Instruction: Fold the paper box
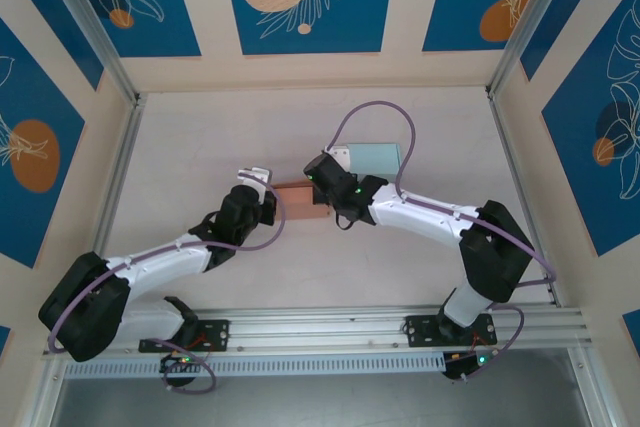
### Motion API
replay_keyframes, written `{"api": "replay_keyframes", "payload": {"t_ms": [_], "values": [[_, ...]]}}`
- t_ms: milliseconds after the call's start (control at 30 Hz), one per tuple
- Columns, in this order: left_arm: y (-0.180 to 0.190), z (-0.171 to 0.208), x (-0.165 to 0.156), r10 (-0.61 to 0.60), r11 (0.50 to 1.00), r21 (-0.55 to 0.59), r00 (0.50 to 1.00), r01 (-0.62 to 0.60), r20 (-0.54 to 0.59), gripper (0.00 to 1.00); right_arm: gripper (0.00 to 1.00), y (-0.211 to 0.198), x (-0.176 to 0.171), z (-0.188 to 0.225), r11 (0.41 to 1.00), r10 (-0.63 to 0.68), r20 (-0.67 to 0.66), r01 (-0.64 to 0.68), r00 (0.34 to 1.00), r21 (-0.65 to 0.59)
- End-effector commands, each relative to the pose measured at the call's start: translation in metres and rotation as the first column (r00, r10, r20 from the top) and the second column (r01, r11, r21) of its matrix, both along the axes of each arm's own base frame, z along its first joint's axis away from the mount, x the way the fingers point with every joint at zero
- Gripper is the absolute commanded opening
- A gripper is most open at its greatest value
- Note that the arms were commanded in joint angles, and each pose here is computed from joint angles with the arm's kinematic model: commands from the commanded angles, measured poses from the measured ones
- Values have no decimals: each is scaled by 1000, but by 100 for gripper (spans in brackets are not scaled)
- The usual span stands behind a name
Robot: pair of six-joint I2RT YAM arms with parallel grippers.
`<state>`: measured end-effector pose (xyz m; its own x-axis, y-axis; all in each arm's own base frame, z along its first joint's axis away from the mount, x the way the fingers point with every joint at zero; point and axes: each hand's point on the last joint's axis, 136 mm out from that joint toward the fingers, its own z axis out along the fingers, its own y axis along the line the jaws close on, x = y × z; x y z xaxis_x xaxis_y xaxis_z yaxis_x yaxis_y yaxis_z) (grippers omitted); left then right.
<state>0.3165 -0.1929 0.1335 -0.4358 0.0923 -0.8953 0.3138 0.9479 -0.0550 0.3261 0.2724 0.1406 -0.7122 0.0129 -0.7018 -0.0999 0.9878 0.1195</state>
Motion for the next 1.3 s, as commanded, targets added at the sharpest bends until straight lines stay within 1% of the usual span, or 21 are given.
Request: {"api": "replay_keyframes", "payload": {"t_ms": [0,100,200,300,367,467,667,833,1000,1200,1267], "values": [[-9,-1,-6,-34,999,-8,999,34,2,0,0,7,-10,-1,998,57,-41,-56,998,26],[-9,0,-5,-33,999,-6,999,33,6,0,0,11,-10,-4,996,92,-41,-92,995,9],[-9,0,-6,-34,999,-3,999,34,7,0,0,7,-8,-1,995,96,-39,-97,995,-28],[-9,0,-6,-30,1000,-1,1000,30,6,0,0,8,-6,6,992,125,-34,-126,992,-23],[-8,0,-5,-26,1000,0,1000,26,7,0,0,5,-4,10,992,120,-36,-121,992,-29],[-8,0,-5,-25,1000,-1,1000,25,8,0,0,4,-5,9,995,98,-48,-98,994,4],[-13,-4,-4,-27,999,-17,1000,27,-1,0,0,16,-9,0,996,81,-69,-77,994,54],[-15,-6,-5,-29,999,-16,1000,29,-2,0,0,25,-13,-12,996,86,-65,-84,994,28],[-11,-5,-4,-16,1000,0,1000,16,4,0,0,25,-15,-26,996,91,-68,-91,994,4],[-11,-9,-4,-11,1000,-6,1000,11,-1,0,0,25,-21,-33,996,82,-76,-80,994,35],[-12,-10,-4,-12,1000,-7,1000,12,-3,0,0,25,-23,-37,997,80,-70,-79,994,26]]}}
